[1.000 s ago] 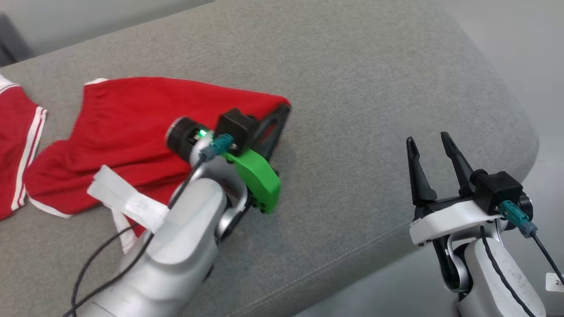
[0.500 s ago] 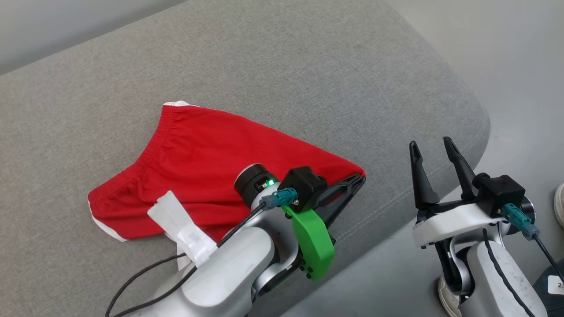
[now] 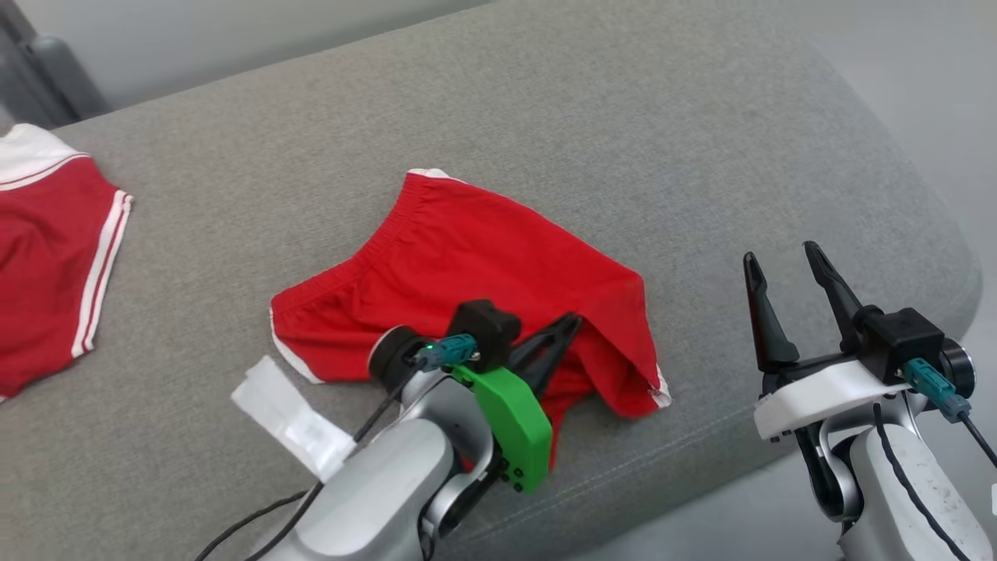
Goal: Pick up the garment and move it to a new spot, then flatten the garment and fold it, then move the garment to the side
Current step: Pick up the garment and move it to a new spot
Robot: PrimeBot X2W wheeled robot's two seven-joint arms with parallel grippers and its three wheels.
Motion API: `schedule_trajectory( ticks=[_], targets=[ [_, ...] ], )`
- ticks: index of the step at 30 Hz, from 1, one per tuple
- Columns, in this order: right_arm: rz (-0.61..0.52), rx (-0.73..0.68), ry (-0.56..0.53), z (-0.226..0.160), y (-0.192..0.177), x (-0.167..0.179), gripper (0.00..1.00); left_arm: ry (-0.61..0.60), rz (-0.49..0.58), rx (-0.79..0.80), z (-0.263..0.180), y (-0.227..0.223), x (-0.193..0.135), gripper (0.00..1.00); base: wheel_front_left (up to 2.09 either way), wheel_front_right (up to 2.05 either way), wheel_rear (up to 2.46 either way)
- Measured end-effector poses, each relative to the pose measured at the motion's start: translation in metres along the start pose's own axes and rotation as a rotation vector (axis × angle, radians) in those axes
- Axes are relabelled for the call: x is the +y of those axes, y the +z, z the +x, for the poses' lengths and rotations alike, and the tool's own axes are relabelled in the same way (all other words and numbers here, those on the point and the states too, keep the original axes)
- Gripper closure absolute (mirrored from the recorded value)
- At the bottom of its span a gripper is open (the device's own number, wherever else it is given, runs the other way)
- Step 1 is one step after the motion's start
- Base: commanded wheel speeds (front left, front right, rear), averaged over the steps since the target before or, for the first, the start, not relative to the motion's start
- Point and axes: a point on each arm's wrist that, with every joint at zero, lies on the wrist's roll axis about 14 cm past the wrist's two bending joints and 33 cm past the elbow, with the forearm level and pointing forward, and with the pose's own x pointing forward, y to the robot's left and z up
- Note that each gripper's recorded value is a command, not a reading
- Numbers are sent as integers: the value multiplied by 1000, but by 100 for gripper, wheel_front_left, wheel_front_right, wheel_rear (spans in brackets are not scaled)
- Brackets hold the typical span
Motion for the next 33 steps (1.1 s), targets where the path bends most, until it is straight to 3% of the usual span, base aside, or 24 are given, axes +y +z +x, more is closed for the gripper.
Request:
schedule_trajectory(
  ticks=[4, 7, 9, 18, 29, 30, 31, 33],
  targets=[
    [7, 5, 55, 4, -3, 15, 0, 194, -38, -41, -31, 4, 46, 100, 0, 0, 0],
    [13, 27, 115, 3, -12, 31, 0, 406, -54, -41, -81, -9, 91, 100, 0, 0, 0],
    [5, 30, 144, 4, -13, 38, 0, 477, -73, -29, -105, -18, 104, 100, 0, 0, 0],
    [-8, 5, 288, 16, -7, 77, 0, 764, -126, -67, -202, -32, 143, 100, 0, 0, 0],
    [-3, -12, 416, 26, -4, 121, 0, 967, -204, -138, -274, -39, 148, 100, 0, 0, 0],
    [-3, -8, 425, 26, -5, 124, 0, 976, -210, -149, -277, -38, 147, 58, 0, 0, 0],
    [-4, -5, 437, 26, -6, 128, 0, 984, -214, -162, -279, -37, 146, 0, 0, 0, 0],
    [-2, -5, 468, 25, -7, 139, 0, 995, -229, -191, -282, -33, 143, 0, 0, 0, 0]
  ],
)
